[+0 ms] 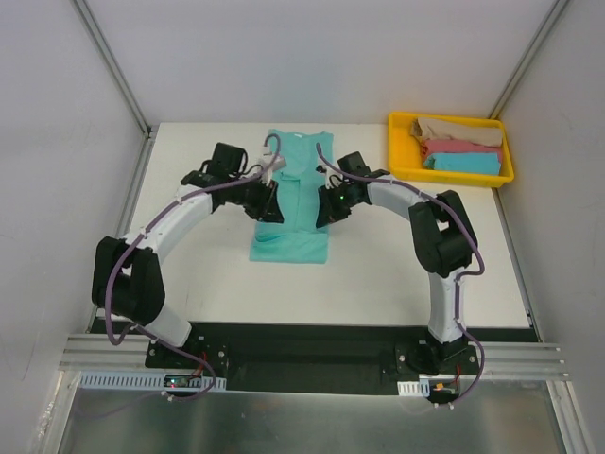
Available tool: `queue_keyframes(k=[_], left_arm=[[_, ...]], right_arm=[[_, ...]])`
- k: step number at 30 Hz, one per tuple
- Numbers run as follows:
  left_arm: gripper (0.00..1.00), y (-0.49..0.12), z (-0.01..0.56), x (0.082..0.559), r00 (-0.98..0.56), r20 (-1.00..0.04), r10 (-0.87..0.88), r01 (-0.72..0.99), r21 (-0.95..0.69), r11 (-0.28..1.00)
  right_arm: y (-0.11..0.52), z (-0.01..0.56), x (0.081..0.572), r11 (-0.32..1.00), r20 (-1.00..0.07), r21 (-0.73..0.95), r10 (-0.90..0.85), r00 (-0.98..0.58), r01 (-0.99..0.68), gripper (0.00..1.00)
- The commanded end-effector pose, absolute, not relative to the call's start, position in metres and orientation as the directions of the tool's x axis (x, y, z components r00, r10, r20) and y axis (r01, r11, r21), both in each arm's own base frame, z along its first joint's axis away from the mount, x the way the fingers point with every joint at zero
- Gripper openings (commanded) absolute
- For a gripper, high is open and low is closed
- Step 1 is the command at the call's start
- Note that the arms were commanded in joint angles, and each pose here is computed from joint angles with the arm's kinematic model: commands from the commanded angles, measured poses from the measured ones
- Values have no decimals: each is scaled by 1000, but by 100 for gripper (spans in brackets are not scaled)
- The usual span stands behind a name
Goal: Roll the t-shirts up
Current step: Roll the T-shirt to the center of the board.
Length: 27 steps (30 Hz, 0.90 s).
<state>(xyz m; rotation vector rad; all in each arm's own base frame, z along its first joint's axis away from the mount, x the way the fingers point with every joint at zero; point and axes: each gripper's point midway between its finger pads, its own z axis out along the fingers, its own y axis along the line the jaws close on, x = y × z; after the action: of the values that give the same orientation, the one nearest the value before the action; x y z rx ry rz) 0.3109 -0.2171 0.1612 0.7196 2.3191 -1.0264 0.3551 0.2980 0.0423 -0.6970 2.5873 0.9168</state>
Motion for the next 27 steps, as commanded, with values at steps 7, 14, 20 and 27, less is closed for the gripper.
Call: queue_keyframes(k=[7,14,20,27], left_arm=[[41,-226,95,259,-112,-703,703,993,-48,110],[45,-221,69,244,64,-642,764,998,44,-47],[44,-206,35,242,165,-544,822,986,97,-134],[39,-193,6,256,206,-435,876,972,195,-132]], right_arm=[[292,96,373,658,-531,502,-279,-800,-562,30],[246,127,388,729,-603,389,-261,-754,-564,45],[206,171,399,782,-695,272,-244,-677,-561,52],[178,223,385,768,-776,107,-332,-536,-631,53]])
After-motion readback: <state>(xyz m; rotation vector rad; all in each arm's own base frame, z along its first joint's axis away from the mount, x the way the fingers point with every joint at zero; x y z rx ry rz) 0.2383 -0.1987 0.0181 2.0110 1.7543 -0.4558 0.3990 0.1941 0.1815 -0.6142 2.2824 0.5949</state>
